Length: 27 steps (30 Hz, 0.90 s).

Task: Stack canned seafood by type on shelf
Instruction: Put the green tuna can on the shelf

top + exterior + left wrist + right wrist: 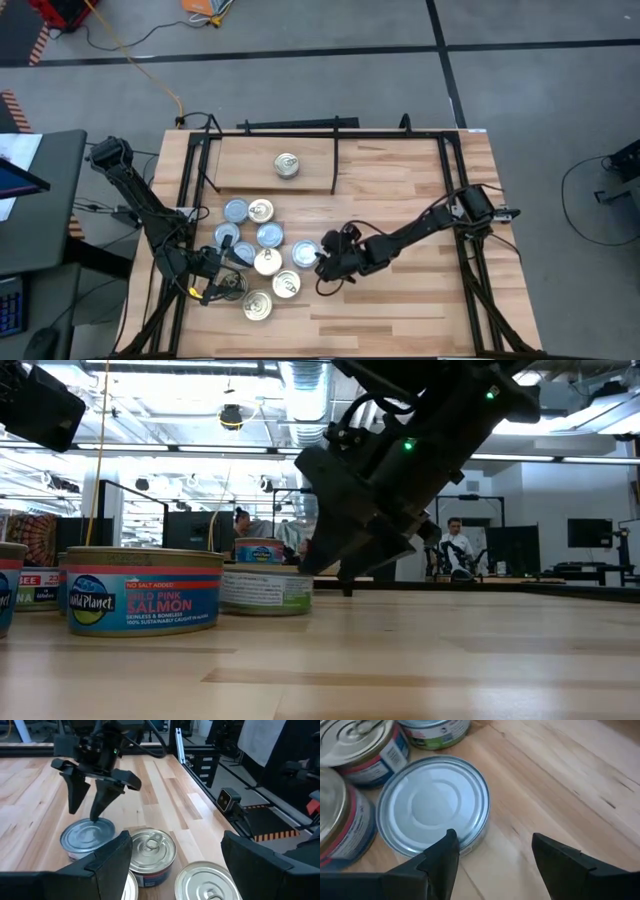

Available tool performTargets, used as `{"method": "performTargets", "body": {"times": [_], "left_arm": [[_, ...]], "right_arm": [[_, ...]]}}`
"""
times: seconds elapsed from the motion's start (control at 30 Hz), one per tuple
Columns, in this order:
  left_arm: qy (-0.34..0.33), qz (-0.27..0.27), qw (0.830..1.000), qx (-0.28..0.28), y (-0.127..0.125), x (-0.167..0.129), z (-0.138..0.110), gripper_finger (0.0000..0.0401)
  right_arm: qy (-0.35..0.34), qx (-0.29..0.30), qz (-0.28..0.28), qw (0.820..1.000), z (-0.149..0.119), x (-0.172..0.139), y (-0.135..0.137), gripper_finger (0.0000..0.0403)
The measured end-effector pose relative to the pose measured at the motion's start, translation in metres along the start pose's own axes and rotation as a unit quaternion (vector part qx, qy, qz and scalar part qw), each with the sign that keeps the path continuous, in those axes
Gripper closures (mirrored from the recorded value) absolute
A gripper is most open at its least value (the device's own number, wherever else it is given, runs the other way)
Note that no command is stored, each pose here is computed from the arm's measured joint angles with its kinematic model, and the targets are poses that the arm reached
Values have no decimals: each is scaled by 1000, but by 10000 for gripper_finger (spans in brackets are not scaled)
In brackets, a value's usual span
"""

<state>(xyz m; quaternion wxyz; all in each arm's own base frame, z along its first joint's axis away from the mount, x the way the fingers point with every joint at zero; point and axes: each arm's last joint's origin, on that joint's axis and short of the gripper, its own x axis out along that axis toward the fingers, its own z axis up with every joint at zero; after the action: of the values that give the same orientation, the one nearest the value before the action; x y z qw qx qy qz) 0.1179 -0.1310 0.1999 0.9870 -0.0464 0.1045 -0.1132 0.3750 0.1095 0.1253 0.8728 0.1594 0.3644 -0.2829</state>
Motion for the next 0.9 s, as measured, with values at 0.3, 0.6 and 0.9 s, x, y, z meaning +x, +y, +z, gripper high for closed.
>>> {"method": "performTargets", "body": {"times": [0.3,0.6,0.9], "left_arm": [[9,0,1000,-8,0,0,-2,111],[9,-1,1000,-8,0,0,-2,111],[10,-2,1000,-11,0,0,-2,111]], "right_arm": [[10,14,-16,1000,2,4,-7,127],[38,-15,-27,999,-9,4,-8,127],[46,-11,-36,998,-14,1,-8,127]]}}
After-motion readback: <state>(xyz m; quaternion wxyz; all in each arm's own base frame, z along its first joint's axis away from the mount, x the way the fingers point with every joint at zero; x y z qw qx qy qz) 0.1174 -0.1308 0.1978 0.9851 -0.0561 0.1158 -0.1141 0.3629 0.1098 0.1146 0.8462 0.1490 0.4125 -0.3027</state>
